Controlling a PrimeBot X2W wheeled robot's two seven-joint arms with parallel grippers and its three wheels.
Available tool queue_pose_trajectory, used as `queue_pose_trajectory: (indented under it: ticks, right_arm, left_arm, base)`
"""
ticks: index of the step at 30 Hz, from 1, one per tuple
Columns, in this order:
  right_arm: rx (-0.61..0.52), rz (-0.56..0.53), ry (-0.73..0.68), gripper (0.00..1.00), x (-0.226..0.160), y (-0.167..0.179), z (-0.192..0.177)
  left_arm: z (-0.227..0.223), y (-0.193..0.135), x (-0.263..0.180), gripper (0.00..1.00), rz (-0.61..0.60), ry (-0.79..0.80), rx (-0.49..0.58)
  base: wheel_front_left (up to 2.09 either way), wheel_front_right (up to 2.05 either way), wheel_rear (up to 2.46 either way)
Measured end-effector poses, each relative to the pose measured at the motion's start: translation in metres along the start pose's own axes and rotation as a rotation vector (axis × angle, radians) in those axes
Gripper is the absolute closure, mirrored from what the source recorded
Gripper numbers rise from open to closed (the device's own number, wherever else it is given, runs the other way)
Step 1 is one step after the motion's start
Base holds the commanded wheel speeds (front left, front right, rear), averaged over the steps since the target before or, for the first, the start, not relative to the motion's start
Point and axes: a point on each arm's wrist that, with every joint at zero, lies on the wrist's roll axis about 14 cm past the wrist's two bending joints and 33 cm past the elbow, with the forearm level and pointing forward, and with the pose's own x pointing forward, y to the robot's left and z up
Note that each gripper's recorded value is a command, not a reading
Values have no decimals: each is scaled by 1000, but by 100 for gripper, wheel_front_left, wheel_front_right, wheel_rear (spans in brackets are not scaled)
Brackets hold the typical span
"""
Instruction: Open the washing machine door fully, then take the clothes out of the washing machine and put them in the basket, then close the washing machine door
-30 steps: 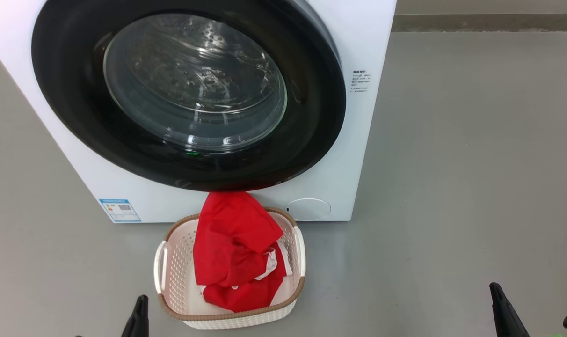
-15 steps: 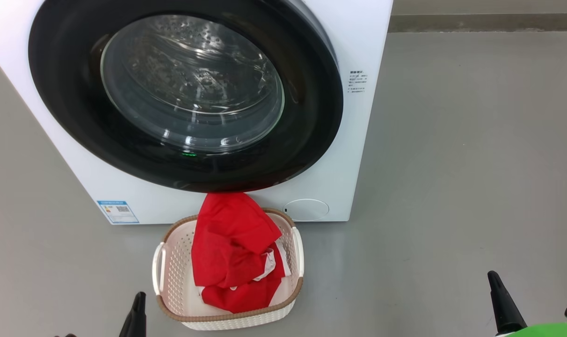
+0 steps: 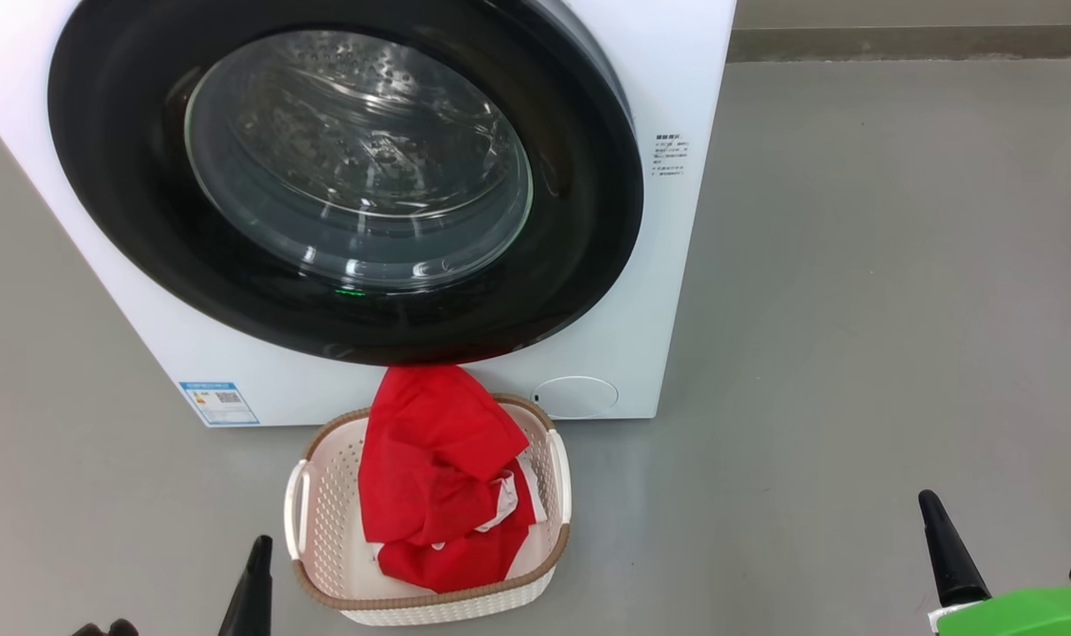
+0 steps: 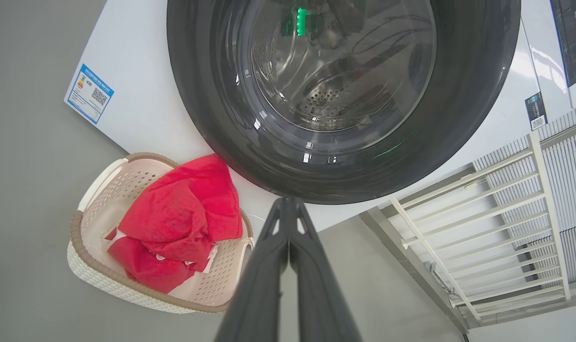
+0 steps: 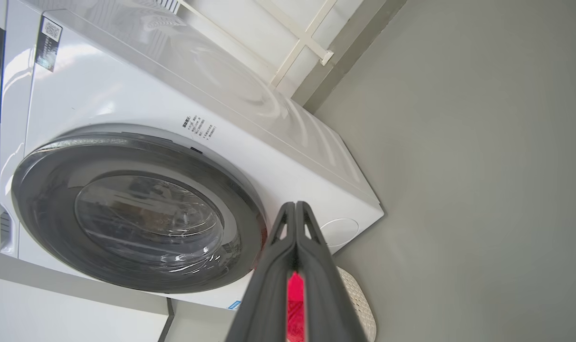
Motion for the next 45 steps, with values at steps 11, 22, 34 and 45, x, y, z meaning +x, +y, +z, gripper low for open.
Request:
queue_pose_trajectory:
  ticks: [11,22,34,45]
  right_arm:
    - [94,16,3,100,5,7,2]
    - [201,36,10,100,9,15,5]
    - [308,61,19,100,13,23,7]
    - [402,101,21,100,19,36,12]
  left_arm:
    - [1,-2,3,100,-3,7,-118]
    - [2,-9,9,100,-20,18,-247]
    - [5,-17,15,100,-43,29,-376]
    - [7,-24,19,100,-65,43,-496]
  base:
    - [0,0,0]
    - [0,0,0]
    - [0,0,0]
    - [0,0,0]
